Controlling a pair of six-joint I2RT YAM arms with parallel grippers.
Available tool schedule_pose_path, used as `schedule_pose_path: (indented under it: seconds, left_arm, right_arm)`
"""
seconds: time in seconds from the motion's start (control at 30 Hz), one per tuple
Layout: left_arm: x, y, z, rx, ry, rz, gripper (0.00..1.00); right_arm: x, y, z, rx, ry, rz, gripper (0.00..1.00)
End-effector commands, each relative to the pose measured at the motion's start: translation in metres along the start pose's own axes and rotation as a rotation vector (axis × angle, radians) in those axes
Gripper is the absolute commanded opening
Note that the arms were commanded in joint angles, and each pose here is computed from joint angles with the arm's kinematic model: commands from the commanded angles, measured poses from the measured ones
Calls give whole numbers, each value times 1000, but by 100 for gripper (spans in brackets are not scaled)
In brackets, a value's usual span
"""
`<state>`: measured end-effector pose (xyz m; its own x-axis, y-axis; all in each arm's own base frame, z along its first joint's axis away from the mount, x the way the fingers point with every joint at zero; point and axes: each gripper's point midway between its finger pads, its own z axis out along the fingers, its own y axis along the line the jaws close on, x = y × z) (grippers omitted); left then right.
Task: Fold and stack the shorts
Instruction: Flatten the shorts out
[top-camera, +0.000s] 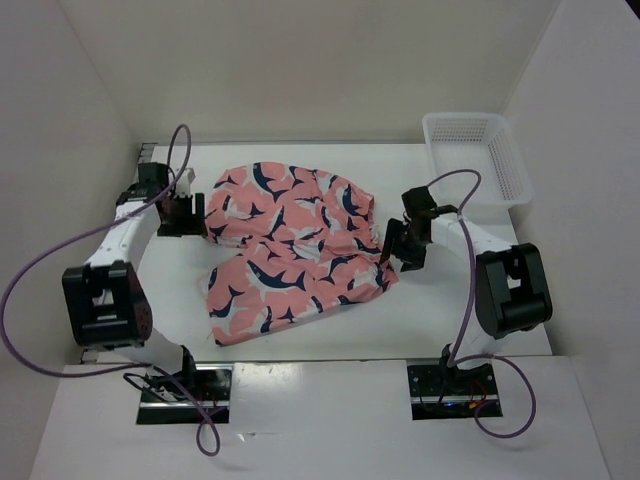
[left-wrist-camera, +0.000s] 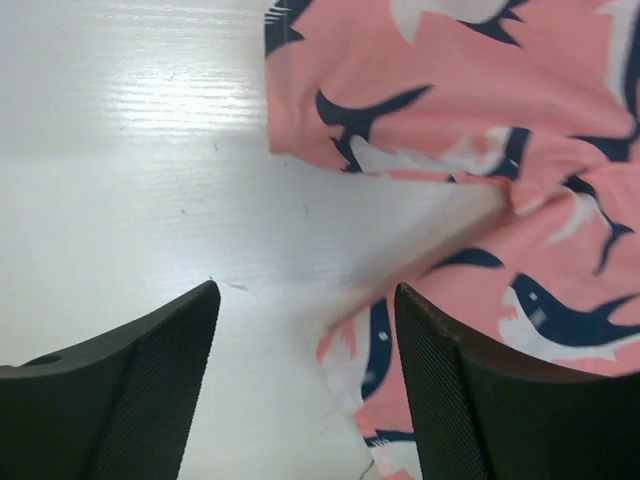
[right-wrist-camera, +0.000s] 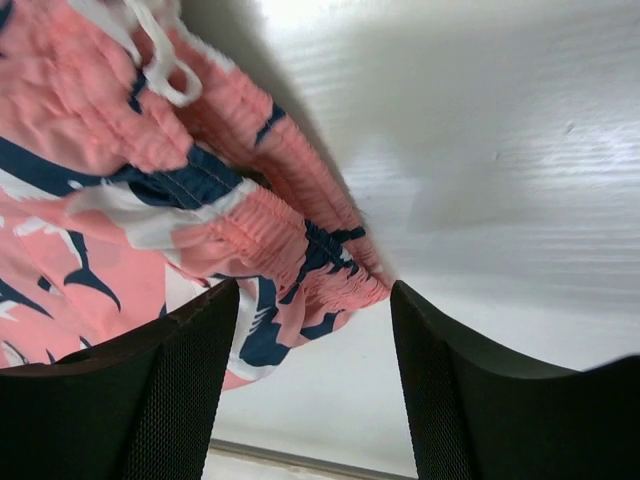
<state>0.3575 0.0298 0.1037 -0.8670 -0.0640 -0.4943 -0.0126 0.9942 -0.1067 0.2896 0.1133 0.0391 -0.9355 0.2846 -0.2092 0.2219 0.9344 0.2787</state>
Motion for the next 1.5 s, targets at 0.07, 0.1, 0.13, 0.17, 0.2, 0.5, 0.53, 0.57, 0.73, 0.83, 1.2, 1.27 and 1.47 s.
schedule_pose_path:
  seconds: [0.07, 0.1, 0.13, 0.17, 0.2, 0.5, 0.53, 0.57, 0.73, 0.83, 1.2, 1.27, 1.47]
  left_arm:
    - [48, -12, -11, -22, 82, 39, 85]
    - [44, -5, -2, -53, 78, 41, 85]
    - [38, -5, 0, -53, 75, 42, 85]
    - [34, -13, 8, 0, 95, 37, 85]
    - [22, -18, 10, 31, 78, 37, 85]
    - [-101, -9, 63, 78, -52, 40, 86]
    - [-111, -4, 71, 61, -69, 42, 86]
    - [-123, -7, 75, 63, -104, 57, 88]
    - [-147, -12, 106, 45, -118, 82, 93]
    - [-128, -5, 121, 16, -41, 70, 93]
    - [0, -15, 130, 67, 216, 38, 30]
    - [9, -16, 118, 86, 233, 21, 15]
    - [78, -42, 58, 175, 458, -24, 17]
  right_arm:
    - [-27, -5, -14, 63, -88, -46, 68]
    - [-31, -3, -10, 56, -102, -48, 67]
    - [-42, 11, -15, 18, -134, -62, 67]
    - [-50, 22, -19, -4, -162, -78, 67]
    - [-64, 32, -25, -22, -214, -82, 67]
    - [-209, 118, -45, -69, -499, -156, 74]
    - [-213, 115, -18, -46, -463, -167, 74]
    - [-217, 117, -10, -40, -453, -167, 74]
    - [-230, 125, 38, -38, -381, -190, 76]
    - [-222, 126, 58, -54, -314, -204, 77]
    - [-190, 105, 89, -34, -227, -210, 8]
    - [-182, 100, 88, -25, -211, -217, 0]
    - [-157, 84, 47, -11, -224, -287, 0]
